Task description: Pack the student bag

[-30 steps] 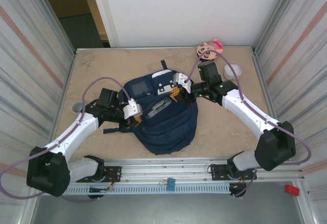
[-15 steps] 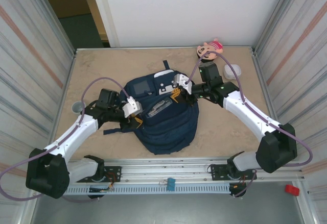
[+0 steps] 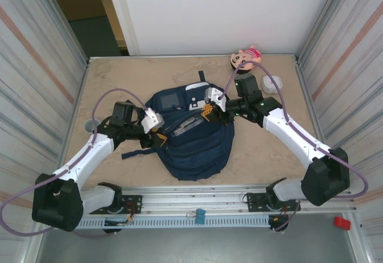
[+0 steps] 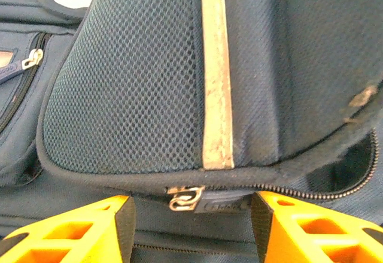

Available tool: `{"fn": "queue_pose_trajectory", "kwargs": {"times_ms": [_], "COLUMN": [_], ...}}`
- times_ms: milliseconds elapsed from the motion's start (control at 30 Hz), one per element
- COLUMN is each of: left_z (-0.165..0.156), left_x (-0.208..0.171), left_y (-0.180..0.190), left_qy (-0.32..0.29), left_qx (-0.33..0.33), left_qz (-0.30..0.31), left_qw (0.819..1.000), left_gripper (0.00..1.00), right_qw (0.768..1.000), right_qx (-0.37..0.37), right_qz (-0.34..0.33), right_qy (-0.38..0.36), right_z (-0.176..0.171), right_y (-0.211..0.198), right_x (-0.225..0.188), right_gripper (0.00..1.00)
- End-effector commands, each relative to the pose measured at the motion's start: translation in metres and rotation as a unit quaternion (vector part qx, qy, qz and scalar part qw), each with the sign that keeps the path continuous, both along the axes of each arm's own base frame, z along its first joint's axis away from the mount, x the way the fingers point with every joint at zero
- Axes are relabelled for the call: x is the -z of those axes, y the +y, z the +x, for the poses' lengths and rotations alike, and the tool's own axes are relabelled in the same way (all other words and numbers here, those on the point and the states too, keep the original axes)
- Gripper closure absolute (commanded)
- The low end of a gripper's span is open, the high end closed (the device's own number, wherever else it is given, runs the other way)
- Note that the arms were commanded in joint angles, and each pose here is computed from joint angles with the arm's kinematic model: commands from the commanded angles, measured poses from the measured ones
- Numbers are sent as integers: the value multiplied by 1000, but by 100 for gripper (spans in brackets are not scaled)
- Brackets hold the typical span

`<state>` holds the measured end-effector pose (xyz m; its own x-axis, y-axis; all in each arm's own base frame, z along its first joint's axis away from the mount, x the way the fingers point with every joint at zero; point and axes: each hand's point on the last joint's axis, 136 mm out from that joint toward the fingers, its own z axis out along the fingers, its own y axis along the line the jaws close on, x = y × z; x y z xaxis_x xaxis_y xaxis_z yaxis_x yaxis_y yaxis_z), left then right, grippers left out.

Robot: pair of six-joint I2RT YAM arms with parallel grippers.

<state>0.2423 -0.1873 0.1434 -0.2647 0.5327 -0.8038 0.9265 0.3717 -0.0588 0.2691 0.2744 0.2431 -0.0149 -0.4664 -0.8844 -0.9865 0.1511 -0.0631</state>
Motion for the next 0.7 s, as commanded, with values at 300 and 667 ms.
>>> {"fn": "queue_pose_trajectory", "kwargs": {"times_ms": [300,667], "left_z": [15,11], "left_x": [22,8], "left_y": [14,11], "left_qy": [2,-45], "left_qx": [-12,7], "left_qz": [68,54], "left_qw": [998,997], "left_gripper": [50,65], "right_qw": [999,999], "right_qx": [-12,-12], "right_qz": [24,24], "right_qy": [-30,-37], "right_z": [-10,-12], "right_y": [-3,-6], "right_x": [-27,-30], "right_gripper": [99,99]}}
